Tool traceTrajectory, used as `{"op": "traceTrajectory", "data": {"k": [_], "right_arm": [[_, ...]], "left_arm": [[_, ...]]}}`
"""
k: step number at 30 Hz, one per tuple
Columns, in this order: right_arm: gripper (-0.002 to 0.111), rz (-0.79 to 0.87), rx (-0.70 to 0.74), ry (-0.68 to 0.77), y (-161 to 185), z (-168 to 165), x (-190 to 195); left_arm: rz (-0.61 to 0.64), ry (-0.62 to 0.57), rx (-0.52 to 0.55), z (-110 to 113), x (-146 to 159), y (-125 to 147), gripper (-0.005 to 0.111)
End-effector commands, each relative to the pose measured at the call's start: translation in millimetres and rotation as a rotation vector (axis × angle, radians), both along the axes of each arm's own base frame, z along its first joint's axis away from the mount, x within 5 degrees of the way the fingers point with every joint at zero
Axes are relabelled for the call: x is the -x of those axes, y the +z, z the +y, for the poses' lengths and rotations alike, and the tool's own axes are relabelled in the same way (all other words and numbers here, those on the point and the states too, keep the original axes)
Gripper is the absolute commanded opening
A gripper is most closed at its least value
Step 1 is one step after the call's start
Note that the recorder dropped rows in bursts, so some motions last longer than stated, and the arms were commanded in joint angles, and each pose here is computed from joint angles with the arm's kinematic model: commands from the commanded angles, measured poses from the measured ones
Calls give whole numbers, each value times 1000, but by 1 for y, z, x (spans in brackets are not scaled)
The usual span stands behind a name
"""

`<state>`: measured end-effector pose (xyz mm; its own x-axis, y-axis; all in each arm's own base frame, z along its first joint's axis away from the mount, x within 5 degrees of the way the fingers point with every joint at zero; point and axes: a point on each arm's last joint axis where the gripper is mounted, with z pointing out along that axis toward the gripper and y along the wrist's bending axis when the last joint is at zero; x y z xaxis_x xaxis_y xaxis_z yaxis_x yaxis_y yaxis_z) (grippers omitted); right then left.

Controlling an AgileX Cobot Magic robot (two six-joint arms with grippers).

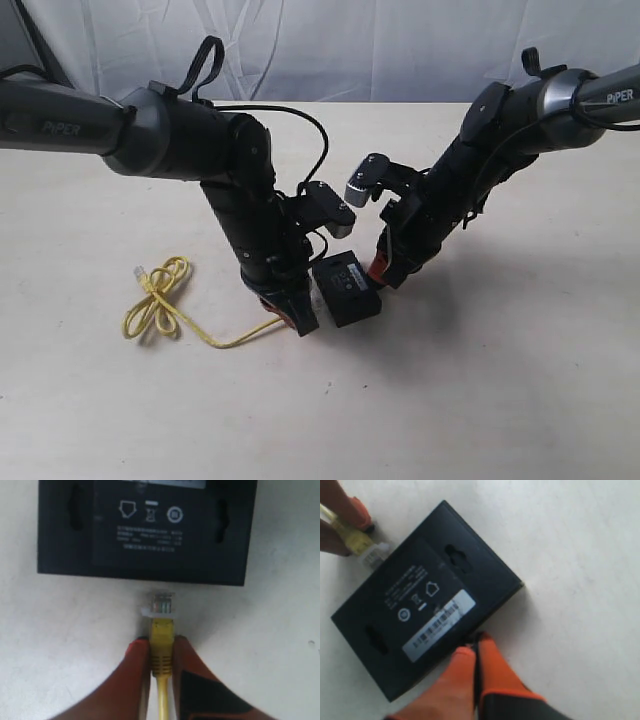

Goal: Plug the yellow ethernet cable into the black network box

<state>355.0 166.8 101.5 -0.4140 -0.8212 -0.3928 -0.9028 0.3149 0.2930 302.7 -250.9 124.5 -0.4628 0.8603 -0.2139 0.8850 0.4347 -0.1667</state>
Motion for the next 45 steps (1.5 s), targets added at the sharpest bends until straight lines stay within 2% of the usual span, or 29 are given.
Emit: {"op": "traceTrajectory", "data": {"k": [1,19,27,34,45], "right_arm": [[-1,-5,-1,-6,-1,0,0],[-1,2,-26,-33,0,2,-1],[-1,2,-29,-33,0,3,-1],[-1,5,-29,-29,0,3,0],[-1,6,-34,-34,1,3,0]], "left_arm": [[-11,22,32,-5,-1,1,0],[22,60,71,-8,1,2,0],[32,52,60,-7,2,2,0],[51,64,9,-3,4,1,0],[71,107,48,-6,3,2,0]]}}
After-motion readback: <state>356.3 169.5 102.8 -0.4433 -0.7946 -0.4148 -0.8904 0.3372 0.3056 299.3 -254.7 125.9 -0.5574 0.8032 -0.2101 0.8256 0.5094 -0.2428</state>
